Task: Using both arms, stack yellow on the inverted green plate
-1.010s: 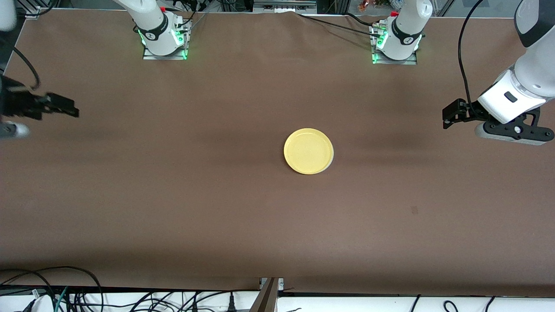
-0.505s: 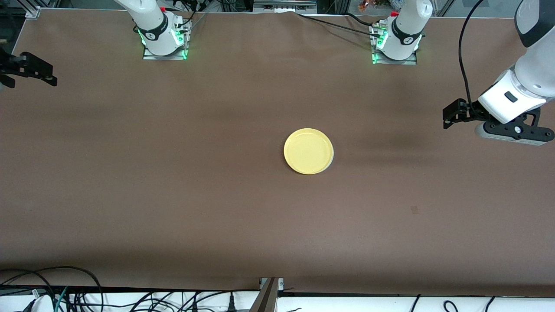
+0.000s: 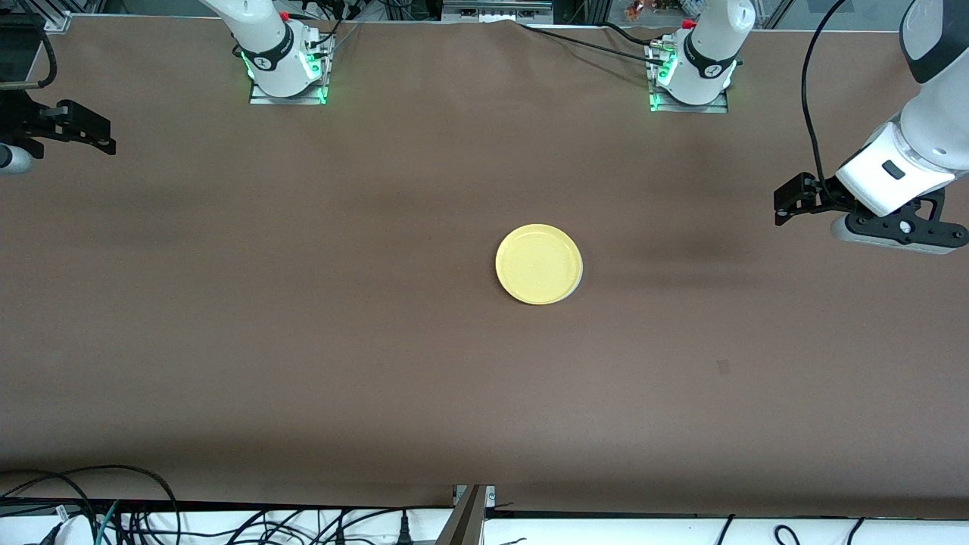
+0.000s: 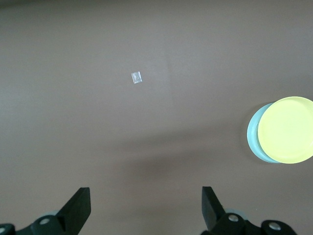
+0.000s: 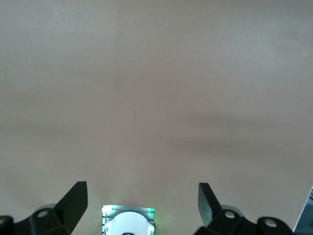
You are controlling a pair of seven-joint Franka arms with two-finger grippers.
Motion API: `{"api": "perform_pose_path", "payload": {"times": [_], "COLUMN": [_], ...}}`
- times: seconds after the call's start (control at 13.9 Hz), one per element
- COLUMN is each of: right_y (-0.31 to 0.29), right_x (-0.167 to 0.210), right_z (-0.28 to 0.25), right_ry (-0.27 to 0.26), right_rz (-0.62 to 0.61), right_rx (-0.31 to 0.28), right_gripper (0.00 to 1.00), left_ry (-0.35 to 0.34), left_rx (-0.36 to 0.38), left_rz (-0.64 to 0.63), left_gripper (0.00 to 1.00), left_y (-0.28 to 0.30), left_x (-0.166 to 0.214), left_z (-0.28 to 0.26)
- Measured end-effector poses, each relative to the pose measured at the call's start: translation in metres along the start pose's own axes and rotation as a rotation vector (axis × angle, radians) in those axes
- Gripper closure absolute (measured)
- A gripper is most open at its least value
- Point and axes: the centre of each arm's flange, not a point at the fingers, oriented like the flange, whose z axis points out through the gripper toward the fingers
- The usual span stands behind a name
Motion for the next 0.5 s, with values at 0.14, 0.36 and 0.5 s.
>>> {"api": "perform_pose_path", "payload": {"times": [0.14, 0.36, 0.5], "right_y": [0.0053, 0.0067, 0.0071], "right_x": [-0.0006, -0.0009, -0.0009], "right_z": [0.0002, 0.0000, 0.0000], "right_ry": [0.001, 0.002, 0.002], "right_rz": [0.010, 0.013, 0.014], "right_rx": [0.013, 0.014, 0.014], "right_gripper": [0.00, 0.00, 0.00], "left_ry": [0.000, 0.000, 0.000], "left_rx": [0.000, 0.000, 0.000], "left_rz": [0.000, 0.000, 0.000], "left_gripper": [0.00, 0.00, 0.00], "left_y": [0.0000, -0.0001, -0.0001], "left_x": [0.0000, 0.0000, 0.0000], "left_z": [0.0000, 0.0000, 0.0000]}}
